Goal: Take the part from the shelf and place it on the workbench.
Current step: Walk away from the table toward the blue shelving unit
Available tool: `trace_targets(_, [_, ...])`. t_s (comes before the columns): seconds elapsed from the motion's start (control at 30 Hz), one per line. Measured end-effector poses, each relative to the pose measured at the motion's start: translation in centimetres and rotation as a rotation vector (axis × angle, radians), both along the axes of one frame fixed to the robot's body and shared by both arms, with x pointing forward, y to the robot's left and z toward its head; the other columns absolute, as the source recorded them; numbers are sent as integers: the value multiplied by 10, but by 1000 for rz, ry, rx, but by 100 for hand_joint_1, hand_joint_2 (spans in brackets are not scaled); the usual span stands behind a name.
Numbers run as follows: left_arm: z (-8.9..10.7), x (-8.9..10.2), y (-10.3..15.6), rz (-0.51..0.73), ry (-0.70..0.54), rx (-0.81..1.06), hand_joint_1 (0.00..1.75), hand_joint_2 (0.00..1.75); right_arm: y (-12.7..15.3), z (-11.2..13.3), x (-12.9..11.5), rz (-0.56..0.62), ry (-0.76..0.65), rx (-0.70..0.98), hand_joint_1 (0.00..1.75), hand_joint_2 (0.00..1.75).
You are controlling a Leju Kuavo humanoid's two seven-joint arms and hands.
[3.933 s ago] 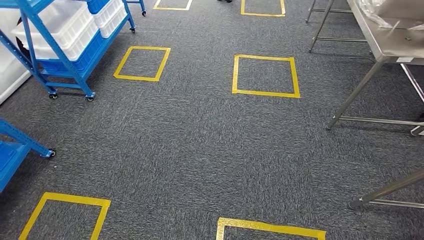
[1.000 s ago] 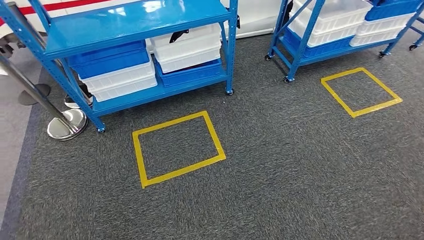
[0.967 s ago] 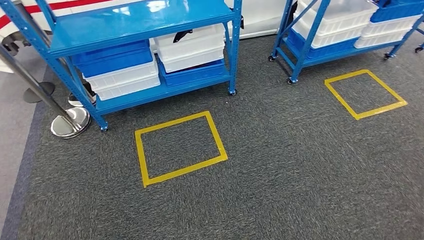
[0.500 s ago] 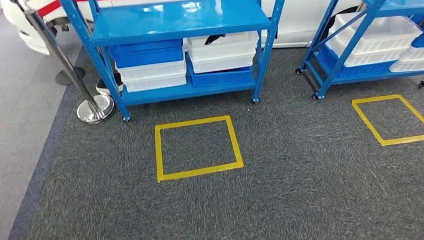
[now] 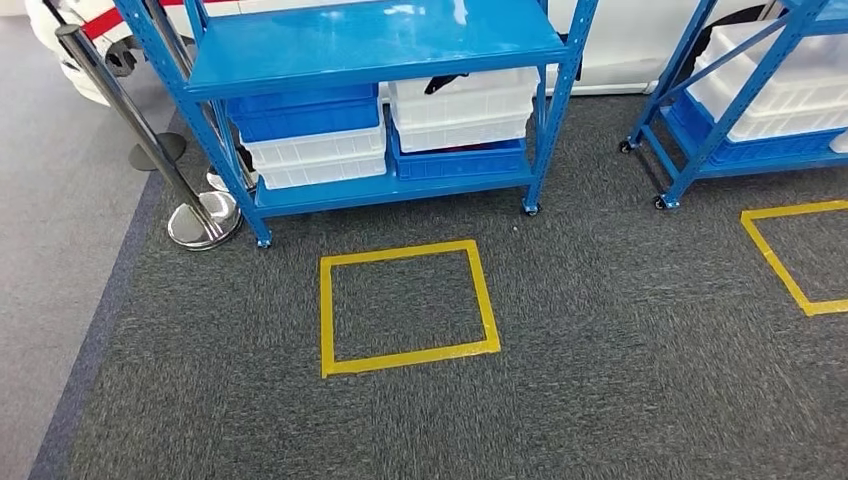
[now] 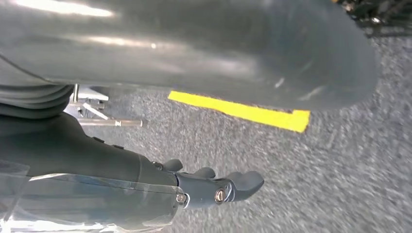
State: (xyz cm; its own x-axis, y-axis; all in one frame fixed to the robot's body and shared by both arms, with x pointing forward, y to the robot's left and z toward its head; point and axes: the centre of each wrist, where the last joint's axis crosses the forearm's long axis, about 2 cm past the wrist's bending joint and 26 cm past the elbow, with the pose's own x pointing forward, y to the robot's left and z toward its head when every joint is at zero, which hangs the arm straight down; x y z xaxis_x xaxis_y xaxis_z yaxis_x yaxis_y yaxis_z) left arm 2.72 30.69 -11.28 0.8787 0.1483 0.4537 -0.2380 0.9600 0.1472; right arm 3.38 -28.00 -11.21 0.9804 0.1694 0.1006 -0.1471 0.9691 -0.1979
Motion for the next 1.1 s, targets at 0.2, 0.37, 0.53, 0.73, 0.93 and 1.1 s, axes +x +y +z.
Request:
trace_targets(0.2, [0, -4, 0, -1, 8, -2, 0, 0, 0, 0, -1, -7, 3, 2, 0, 0])
trace_targets(0.37, [-1, -8, 1, -3, 15, -8, 0, 0, 2, 0, 0, -19, 3, 13, 0, 0])
trace_targets(0.53, [0, -5, 0, -3, 10, -10, 0, 0, 2, 0, 3, -19, -2, 17, 0, 0])
trace_targets(0.73, [-1, -8, 0, -2, 16, -12, 0, 0, 2, 0, -3, -20, 11, 16, 0, 44])
trace_targets(0.93, [0, -5, -2, -1, 15, -15, 0, 0, 2, 0, -4, -55, 18, 23, 0, 0])
trace_targets(1.1, [-1, -5, -3, -1, 18, -16, 0, 0, 2, 0, -3, -91, 9, 8, 0, 0])
